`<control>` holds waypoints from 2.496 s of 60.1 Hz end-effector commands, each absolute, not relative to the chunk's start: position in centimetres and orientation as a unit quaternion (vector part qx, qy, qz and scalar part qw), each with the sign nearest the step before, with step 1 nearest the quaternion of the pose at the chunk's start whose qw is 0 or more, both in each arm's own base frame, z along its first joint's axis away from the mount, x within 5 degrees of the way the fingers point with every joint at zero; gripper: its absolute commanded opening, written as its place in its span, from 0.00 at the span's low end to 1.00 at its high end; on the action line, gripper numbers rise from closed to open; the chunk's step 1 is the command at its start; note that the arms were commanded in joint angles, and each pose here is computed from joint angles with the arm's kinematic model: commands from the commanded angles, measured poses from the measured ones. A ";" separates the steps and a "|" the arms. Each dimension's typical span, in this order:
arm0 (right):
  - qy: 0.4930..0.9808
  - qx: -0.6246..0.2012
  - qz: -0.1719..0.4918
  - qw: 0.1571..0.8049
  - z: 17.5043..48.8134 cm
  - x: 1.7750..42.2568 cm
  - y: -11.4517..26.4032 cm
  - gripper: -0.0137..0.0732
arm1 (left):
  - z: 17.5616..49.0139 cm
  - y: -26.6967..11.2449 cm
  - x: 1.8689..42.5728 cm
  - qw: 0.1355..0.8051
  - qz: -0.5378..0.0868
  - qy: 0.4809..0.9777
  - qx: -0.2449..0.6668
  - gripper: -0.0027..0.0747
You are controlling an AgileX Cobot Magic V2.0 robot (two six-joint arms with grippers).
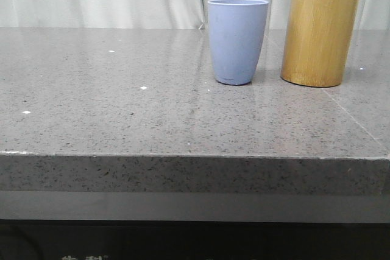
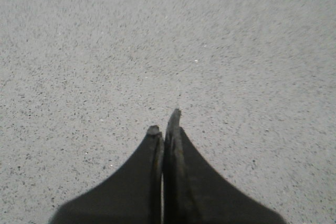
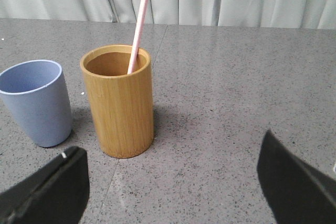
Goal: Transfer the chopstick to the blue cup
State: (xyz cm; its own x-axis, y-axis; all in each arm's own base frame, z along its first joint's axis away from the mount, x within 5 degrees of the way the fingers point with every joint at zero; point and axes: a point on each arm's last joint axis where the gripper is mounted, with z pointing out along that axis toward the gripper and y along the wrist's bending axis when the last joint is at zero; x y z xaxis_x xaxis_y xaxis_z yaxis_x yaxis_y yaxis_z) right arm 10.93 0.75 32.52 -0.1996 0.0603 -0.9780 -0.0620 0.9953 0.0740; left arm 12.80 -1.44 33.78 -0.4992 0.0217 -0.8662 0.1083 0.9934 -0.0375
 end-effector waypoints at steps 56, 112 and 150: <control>0.716 0.101 0.147 0.675 39.9 28.9 2.5 0.91 | 30.8 -1.1 6.8 0.638 -0.065 0.766 0.036 0.01; 0.711 0.103 0.141 0.681 37.7 36.7 4.2 0.38 | 30.8 -1.1 6.8 0.638 -0.065 0.766 0.036 0.01; 0.631 0.078 0.131 0.761 41.8 34.4 4.7 0.17 | 30.8 -1.1 6.8 0.638 -0.065 0.766 0.036 0.01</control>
State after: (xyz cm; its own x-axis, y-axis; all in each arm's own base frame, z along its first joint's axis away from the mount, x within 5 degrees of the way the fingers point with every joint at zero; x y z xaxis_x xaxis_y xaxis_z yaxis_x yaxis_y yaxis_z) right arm 36.49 5.26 36.45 -0.0783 0.3219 -0.9435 -0.0599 0.9432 0.3268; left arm 6.67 -1.03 29.34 -0.2769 -0.0038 -0.9609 0.1301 0.9906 -0.0414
